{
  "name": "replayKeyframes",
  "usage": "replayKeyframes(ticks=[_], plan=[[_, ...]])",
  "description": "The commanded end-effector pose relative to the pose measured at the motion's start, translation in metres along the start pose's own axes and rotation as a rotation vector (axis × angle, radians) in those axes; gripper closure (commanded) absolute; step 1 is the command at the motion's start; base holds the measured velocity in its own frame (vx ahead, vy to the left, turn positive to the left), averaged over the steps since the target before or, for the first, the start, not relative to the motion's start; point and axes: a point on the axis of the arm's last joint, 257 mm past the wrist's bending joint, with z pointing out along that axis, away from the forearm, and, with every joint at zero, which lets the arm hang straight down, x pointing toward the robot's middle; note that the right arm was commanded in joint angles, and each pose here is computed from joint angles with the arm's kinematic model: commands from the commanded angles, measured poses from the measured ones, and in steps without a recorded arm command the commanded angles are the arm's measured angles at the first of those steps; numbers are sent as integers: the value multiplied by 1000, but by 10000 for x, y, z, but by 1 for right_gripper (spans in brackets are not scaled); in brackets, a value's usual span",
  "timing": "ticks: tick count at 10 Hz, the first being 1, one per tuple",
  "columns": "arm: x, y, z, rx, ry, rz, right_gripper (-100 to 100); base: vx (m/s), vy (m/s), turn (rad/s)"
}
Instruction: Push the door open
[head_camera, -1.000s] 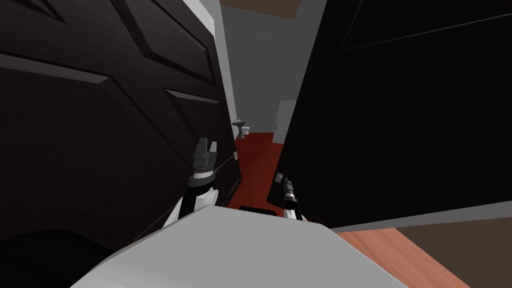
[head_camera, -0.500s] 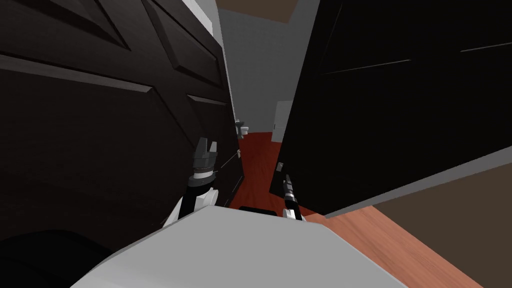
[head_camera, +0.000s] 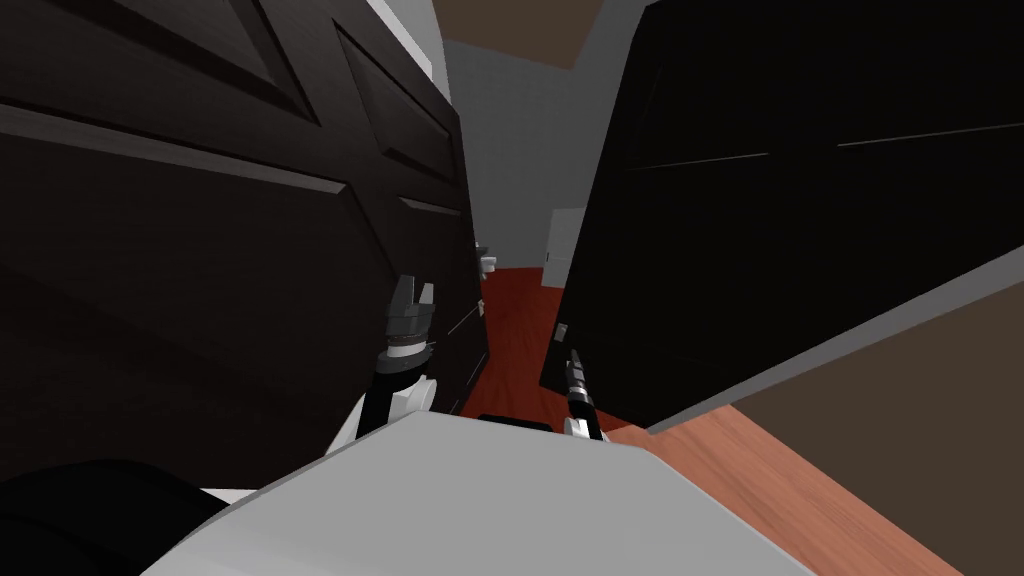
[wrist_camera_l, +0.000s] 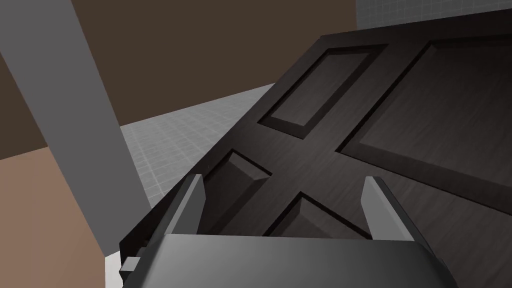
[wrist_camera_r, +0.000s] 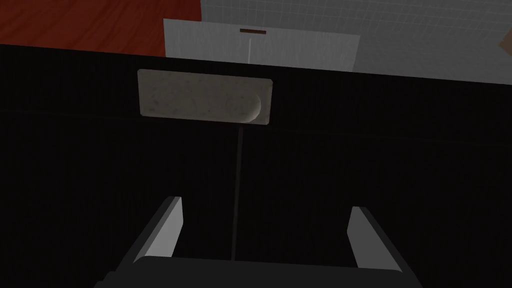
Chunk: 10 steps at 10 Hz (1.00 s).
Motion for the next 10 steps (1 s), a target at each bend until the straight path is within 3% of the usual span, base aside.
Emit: replayKeyframes(ticks=[1,5,9,10], plan=[[-22,11,1,-5,0,-12,-100,215,-46,9],[31,12,-16,-12,0,-18,-100,226,-50,1],[241,7,-55,-13,-3,12,-100,203,-48,-1],[203,-2,-60,-12,-4,7,-100,74,-14,-10]])
